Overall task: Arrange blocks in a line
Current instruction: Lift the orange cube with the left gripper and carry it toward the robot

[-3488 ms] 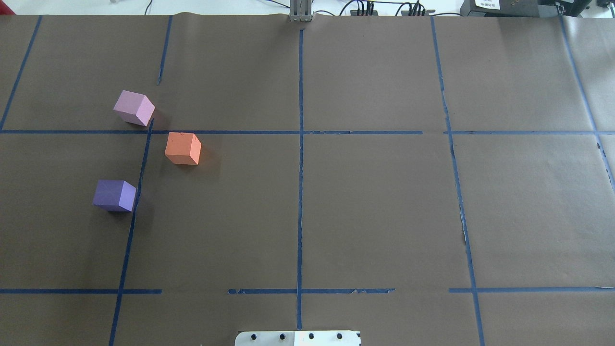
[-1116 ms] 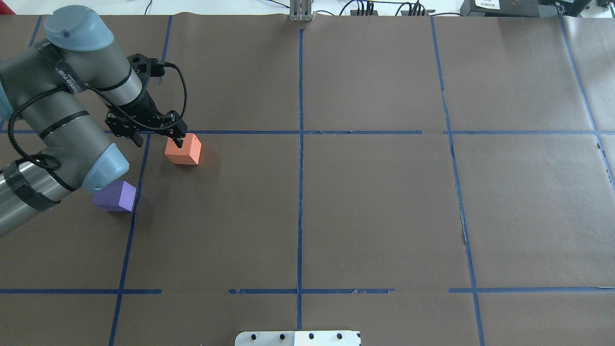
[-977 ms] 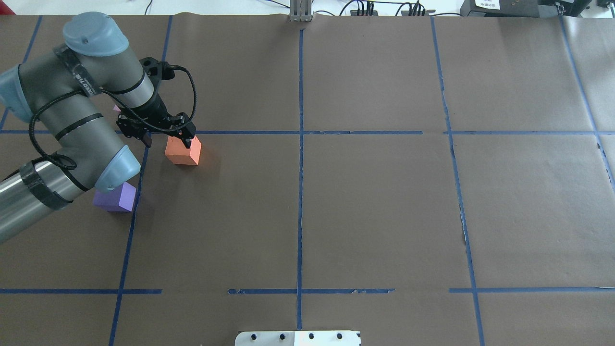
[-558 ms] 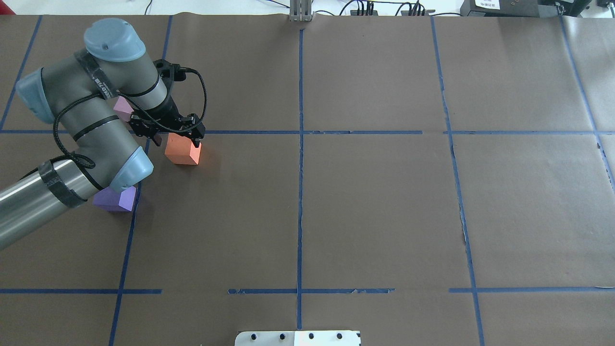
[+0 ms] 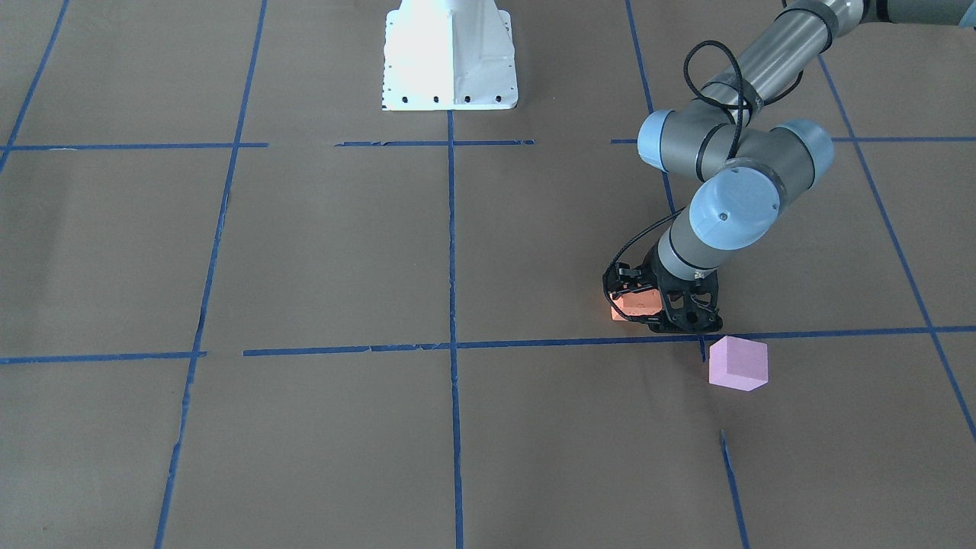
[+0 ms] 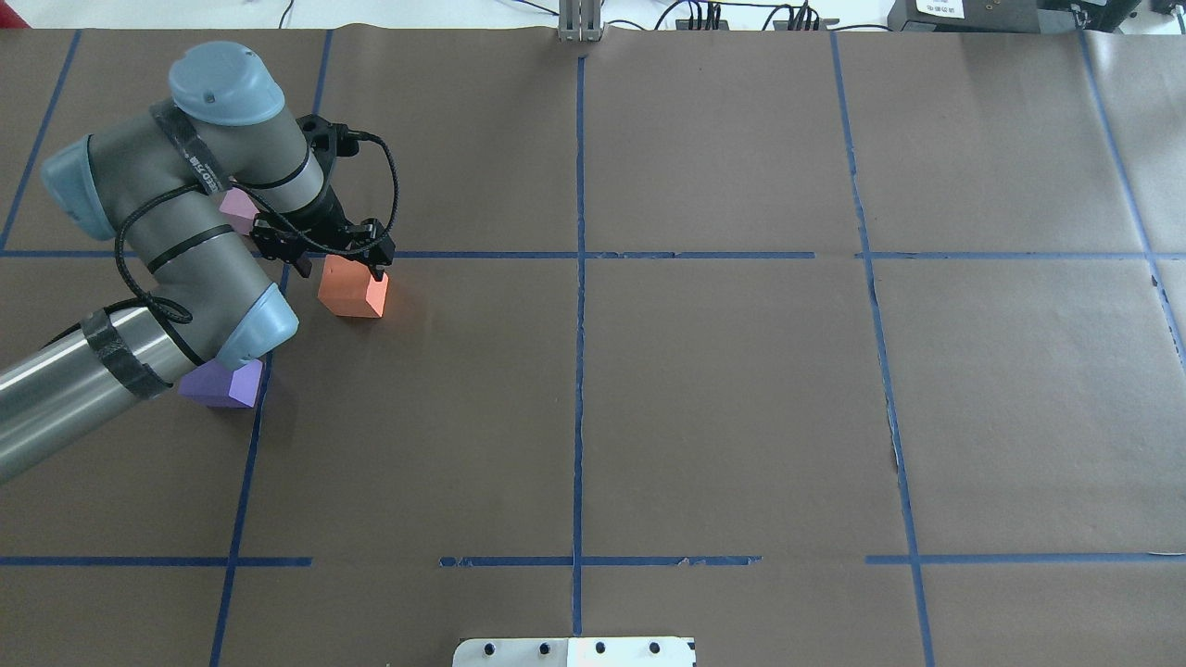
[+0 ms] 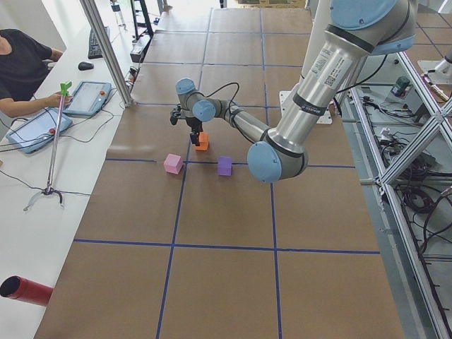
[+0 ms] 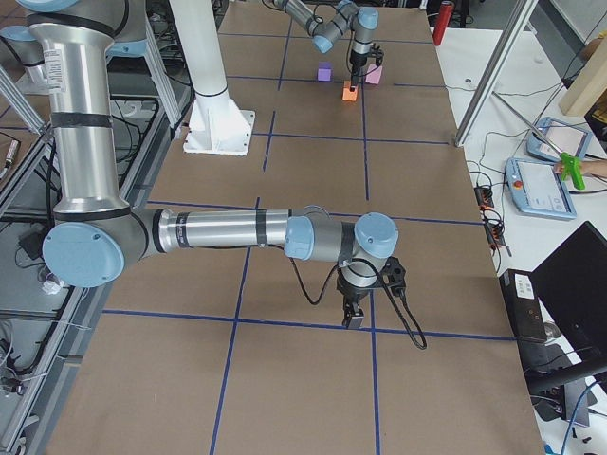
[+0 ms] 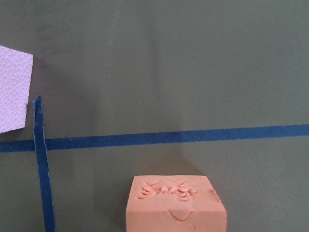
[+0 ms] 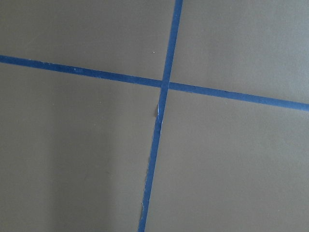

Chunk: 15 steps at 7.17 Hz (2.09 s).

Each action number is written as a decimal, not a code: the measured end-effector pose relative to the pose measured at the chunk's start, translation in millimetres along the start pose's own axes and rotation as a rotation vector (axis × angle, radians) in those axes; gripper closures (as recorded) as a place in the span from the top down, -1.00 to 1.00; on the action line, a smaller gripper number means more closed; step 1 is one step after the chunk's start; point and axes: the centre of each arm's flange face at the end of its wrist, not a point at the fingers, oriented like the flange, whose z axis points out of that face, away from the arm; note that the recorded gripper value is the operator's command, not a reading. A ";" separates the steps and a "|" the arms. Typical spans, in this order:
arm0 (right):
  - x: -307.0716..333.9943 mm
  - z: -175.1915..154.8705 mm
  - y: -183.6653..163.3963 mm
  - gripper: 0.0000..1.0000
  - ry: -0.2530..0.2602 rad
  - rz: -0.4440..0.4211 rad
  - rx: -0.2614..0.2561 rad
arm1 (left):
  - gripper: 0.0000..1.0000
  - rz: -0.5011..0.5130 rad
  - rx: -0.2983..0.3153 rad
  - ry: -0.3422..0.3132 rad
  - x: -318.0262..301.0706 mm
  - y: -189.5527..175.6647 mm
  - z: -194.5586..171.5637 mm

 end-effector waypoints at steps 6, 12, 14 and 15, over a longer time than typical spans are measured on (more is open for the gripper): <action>0.1 0.1 0.0 1.00 0.000 0.001 0.000 | -1.00 0.006 -0.010 0.013 8.8 10.4 18.9; 0.2 0.2 0.1 1.00 0.000 0.000 0.000 | -1.00 0.010 0.042 -0.017 -12.9 25.1 -103.4; 0.2 0.3 0.0 1.00 0.000 0.000 0.000 | -1.00 0.061 0.057 -0.045 -44.0 32.3 -150.2; 0.1 0.1 0.0 1.00 0.000 -0.001 0.000 | -1.00 0.085 0.050 -0.061 -75.0 32.8 -154.2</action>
